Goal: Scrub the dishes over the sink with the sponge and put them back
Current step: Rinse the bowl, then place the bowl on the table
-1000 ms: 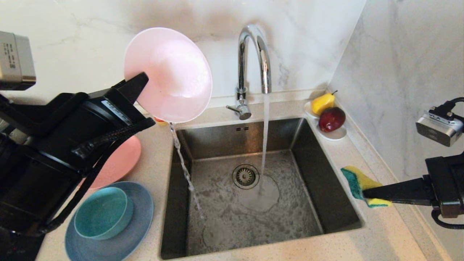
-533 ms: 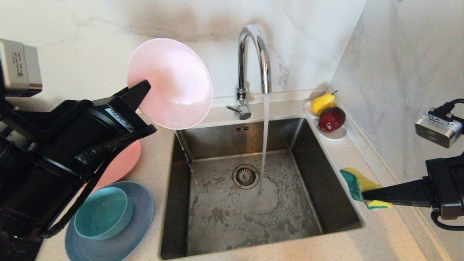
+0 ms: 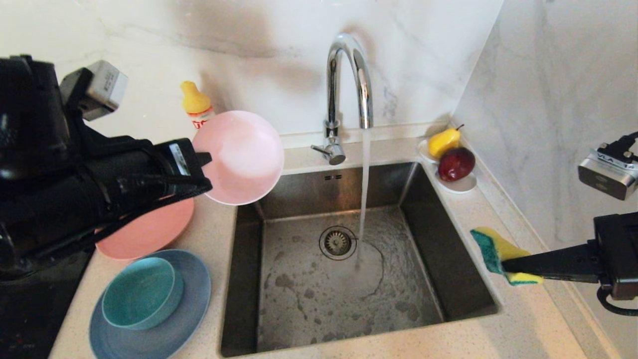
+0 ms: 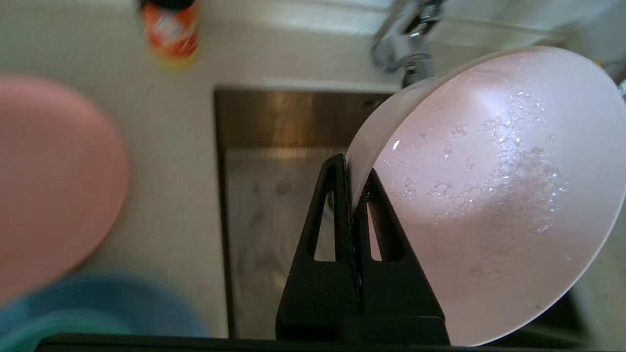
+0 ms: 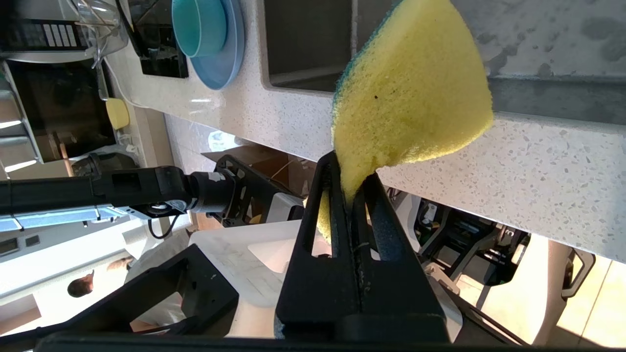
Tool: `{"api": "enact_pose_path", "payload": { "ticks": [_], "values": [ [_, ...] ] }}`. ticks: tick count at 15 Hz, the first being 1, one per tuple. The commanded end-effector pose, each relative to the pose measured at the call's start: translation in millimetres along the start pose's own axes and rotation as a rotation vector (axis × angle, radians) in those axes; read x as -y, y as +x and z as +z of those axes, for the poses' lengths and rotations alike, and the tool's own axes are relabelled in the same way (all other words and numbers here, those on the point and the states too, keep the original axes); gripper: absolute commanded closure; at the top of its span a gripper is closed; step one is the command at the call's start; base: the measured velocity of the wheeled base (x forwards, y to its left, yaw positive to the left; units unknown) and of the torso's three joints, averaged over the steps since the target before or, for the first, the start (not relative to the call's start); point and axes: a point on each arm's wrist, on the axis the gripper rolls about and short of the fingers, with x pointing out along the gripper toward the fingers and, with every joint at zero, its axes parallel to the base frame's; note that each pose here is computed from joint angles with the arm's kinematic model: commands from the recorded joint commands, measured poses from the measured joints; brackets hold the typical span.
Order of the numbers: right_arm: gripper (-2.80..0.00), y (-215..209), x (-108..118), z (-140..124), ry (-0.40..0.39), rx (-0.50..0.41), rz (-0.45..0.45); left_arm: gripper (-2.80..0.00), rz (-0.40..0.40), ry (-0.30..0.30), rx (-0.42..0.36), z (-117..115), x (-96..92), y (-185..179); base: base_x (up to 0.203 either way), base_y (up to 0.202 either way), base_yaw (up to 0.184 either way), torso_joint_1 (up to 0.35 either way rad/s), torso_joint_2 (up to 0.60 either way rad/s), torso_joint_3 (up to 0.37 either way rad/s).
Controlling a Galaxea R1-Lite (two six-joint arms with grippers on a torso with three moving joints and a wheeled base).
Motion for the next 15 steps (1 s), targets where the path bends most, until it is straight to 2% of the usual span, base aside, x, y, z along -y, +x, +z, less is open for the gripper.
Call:
{"api": "enact_pose_path", "payload": {
  "ticks": [1, 3, 5, 7, 12, 15],
  "values": [
    [0.00, 2, 1, 0, 0.006, -0.009, 0.000, 0.00, 0.138, -0.034, -0.213, 13, -17.9, -14, 0.000, 0.000, 0.000, 0.000, 0.00, 0.000],
    [0.00, 4, 2, 0, 0.011, -0.018, -0.002, 0.00, 0.250, -0.112, -0.239, 24, -41.9, -17, 0.000, 0.000, 0.000, 0.000, 0.00, 0.000],
    [0.00, 5, 3, 0, 0.014, -0.024, 0.003, 0.00, 0.378, -0.191, -0.219, 32, -69.7, -16, 0.000, 0.000, 0.000, 0.000, 0.00, 0.000],
    [0.00, 8, 5, 0, 0.020, -0.035, 0.001, 0.00, 0.507, -0.298, -0.183, 39, -105.1, -17, 0.000, 0.000, 0.000, 0.000, 0.00, 0.000],
    [0.00, 15, 9, 1, -0.005, -0.039, 0.022, 0.00, 0.714, -0.574, -0.102, 49, -182.3, -17, 0.000, 0.000, 0.000, 0.000, 0.00, 0.000],
    [0.00, 17, 9, 3, -0.005, -0.041, 0.024, 0.00, 0.834, -0.686, -0.052, 55, -229.3, -10, 0.000, 0.000, 0.000, 0.000, 0.00, 0.000]
  ]
}}
